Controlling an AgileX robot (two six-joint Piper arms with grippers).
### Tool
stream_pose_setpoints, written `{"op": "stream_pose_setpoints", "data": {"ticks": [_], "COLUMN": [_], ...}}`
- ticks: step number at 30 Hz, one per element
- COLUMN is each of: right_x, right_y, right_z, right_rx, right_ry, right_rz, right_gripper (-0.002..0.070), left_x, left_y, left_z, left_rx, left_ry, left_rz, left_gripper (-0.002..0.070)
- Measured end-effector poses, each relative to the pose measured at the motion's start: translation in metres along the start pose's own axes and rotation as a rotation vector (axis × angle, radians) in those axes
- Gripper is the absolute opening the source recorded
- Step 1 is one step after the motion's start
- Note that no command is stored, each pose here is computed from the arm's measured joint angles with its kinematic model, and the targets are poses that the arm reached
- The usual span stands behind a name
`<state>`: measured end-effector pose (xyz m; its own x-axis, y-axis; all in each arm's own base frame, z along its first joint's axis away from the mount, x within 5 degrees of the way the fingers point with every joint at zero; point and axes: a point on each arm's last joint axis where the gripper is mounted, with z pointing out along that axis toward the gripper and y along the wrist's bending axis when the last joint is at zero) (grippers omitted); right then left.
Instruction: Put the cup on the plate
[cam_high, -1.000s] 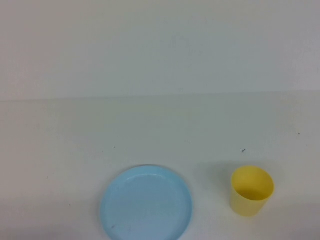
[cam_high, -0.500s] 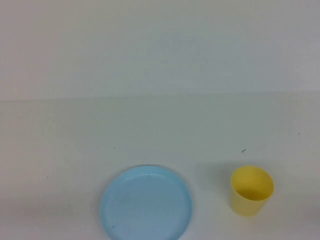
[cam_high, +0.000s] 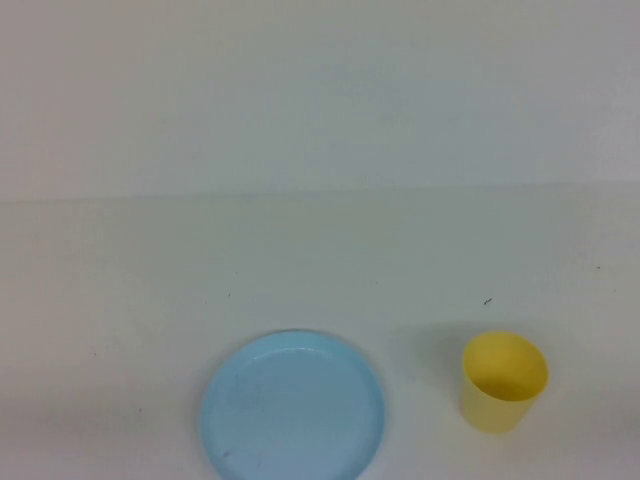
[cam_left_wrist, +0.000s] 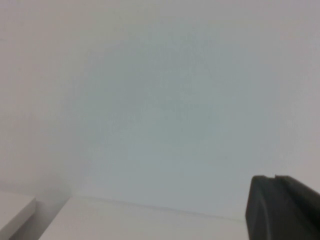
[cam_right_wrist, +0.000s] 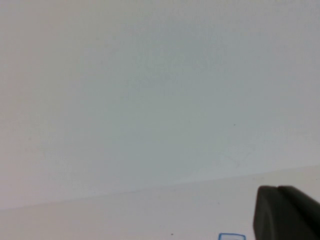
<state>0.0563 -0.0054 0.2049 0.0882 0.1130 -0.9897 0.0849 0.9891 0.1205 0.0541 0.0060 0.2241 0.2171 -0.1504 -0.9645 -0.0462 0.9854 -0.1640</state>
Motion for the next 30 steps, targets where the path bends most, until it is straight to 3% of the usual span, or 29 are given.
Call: {"op": "stream_pose_setpoints", "data": {"ticks": [12,16,19,30], "right_x": [0.000,-0.026,-0.053,-0.095], "right_y": [0.005,0.007,0.009,0.016], "right_z": [0.000,-0.004,-0.010,0.000], "right_rx": [-0.082,-0.078,-0.068,-0.088], "right_ry": [0.026,0.007,-0.004,0.215], "right_rz": [-0.074,-0.093,-0.108,-0.164], "right_gripper": [0.0000,0.0000,0.0000,0.0000], "left_x": [-0.001,-0.029,-0.054,-0.103], "left_y": [-0.002,-0.009,-0.014,-0.023], "left_z": [0.000,-0.001,-0.002,0.024], "left_rx": [0.017,0.045,0.058,0.061], "left_ry": [0.035,0.012,-0.025,0.063], "left_rz": [-0.016,0.001,0.098,0.254], "left_gripper": [0.0000,0.0000,0.0000,0.0000]}}
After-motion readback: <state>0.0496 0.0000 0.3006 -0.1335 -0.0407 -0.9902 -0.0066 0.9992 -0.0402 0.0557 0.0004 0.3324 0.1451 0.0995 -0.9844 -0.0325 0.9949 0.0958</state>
